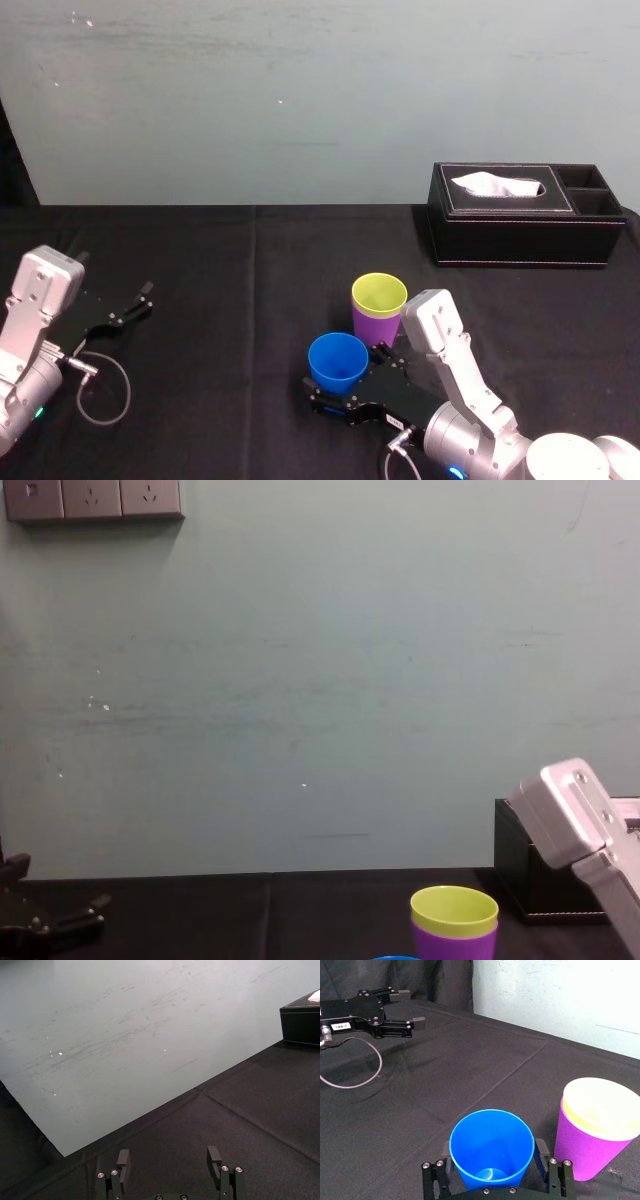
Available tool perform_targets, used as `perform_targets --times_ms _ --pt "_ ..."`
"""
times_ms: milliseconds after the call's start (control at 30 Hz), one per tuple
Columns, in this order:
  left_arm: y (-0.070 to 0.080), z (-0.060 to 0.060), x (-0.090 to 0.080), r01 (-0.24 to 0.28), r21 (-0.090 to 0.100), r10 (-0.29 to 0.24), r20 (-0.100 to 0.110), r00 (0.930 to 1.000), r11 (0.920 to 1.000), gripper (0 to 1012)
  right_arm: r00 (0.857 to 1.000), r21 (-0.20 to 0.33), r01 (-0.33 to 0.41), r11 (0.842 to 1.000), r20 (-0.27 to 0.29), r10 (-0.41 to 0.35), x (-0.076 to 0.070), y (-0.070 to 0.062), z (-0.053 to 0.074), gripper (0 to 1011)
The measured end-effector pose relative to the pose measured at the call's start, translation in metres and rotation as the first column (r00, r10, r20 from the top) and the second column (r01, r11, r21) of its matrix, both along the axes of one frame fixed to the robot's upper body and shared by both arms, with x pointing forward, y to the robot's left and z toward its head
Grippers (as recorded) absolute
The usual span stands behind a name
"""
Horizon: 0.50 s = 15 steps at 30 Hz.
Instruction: Stack the three plastic cups sequentially using one hand.
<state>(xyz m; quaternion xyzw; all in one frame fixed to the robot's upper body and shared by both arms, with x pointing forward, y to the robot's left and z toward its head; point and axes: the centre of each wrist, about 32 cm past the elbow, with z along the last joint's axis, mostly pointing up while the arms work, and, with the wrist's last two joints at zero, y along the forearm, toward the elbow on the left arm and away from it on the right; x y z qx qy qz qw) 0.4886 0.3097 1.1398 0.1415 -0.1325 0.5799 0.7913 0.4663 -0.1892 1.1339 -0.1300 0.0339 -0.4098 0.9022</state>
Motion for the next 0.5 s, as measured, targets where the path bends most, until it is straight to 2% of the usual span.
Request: perform_targets --times_ms 267,300,500 --pt "0.0000 0.0000 0.0000 0.000 0.000 0.000 0.000 1.0000 1.0000 1000 1.000 0.000 -0.001 1.000 0.000 0.001 -0.0002 -0.0001 0.0002 846" --pt "0.0000 0.0000 0.0000 0.000 0.000 0.000 0.000 1.0000 1.0000 1000 1.000 0.000 -0.001 1.000 0.000 0.001 -0.0002 -0.0001 0.0002 794" --pt "0.0000 0.0000 0.0000 0.000 0.000 0.000 0.000 1.0000 1.0000 1000 1.000 0.000 -0.001 1.000 0.000 0.001 -0.0004 -0.0002 0.0002 732"
